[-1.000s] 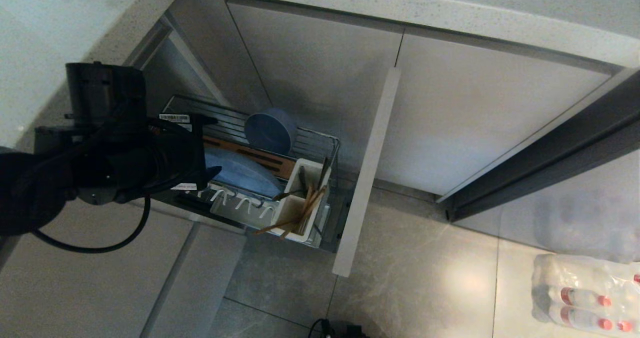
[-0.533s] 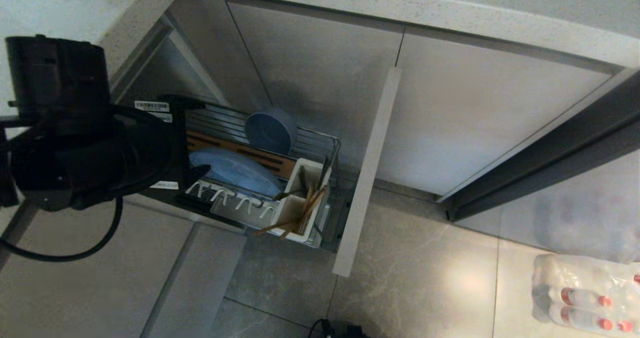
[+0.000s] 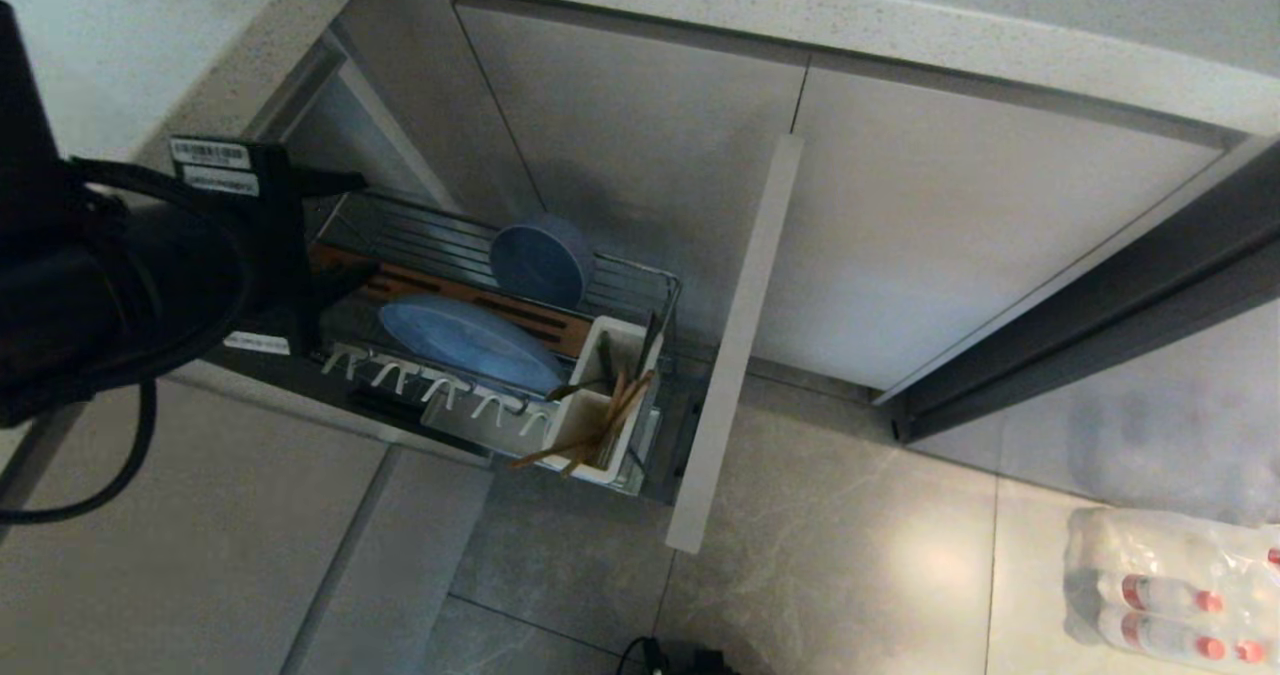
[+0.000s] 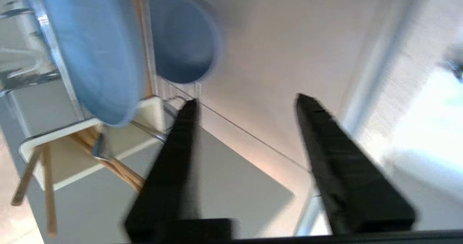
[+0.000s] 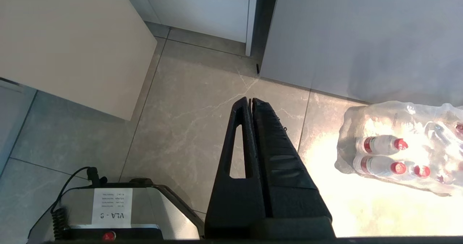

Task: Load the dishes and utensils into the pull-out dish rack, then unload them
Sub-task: Pick up the plate and place it in the cupboard, then take the plate out of the cupboard

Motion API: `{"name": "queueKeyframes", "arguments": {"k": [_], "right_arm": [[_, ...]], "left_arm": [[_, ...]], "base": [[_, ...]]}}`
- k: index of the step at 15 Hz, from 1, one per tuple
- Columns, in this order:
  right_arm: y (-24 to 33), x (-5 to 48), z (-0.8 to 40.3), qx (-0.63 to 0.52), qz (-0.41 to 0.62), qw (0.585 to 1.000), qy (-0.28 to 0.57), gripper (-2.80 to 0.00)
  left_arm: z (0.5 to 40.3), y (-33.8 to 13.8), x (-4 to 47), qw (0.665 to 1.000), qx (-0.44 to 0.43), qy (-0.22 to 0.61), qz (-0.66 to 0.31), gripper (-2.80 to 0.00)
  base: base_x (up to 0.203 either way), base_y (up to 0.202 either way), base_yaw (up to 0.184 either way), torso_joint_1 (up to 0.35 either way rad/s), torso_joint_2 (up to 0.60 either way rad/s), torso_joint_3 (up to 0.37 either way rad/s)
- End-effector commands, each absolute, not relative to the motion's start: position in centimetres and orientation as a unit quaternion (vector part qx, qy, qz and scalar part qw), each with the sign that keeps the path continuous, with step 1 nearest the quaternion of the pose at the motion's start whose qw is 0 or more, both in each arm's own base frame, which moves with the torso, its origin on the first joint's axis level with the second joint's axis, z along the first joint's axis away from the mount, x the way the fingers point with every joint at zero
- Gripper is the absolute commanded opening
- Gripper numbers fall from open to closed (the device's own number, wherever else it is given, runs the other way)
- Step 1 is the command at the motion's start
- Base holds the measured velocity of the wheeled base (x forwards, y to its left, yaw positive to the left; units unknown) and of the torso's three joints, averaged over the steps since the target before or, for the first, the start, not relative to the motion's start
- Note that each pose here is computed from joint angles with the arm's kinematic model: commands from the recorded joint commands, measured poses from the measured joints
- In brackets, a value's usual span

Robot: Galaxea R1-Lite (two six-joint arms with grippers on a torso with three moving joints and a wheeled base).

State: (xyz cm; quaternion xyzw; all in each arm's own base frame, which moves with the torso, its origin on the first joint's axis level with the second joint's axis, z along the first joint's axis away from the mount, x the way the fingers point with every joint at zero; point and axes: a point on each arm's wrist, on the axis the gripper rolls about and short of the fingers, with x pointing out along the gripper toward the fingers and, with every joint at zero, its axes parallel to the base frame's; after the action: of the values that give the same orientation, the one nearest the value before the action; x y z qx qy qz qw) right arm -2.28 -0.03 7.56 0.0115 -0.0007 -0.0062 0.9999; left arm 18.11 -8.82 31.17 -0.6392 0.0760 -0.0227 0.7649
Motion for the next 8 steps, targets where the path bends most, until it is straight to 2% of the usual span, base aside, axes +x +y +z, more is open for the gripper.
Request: {"name": "queueKeyframes", "arguments": {"k": [1,8], "right_arm": [[0.0,-2.3,7.6,0.012,-0.006,1.0,-0.001,-2.8],[0.0,-2.3,7.6,0.012,-0.006,1.0,0.0,-2.8]], "left_arm": [[32.4,-8.3,16.6,0.765,-0.639,0.059,-0.047,-2.8],[38.0,-7.0,11.9,0.805,-0.576,-0.015,-0.145,-2.8]], "base": [[0.0,0.0,0.0,0.0,0.0,0.0],[0.0,0.0,0.0,0.0,0.0,0.0]]}}
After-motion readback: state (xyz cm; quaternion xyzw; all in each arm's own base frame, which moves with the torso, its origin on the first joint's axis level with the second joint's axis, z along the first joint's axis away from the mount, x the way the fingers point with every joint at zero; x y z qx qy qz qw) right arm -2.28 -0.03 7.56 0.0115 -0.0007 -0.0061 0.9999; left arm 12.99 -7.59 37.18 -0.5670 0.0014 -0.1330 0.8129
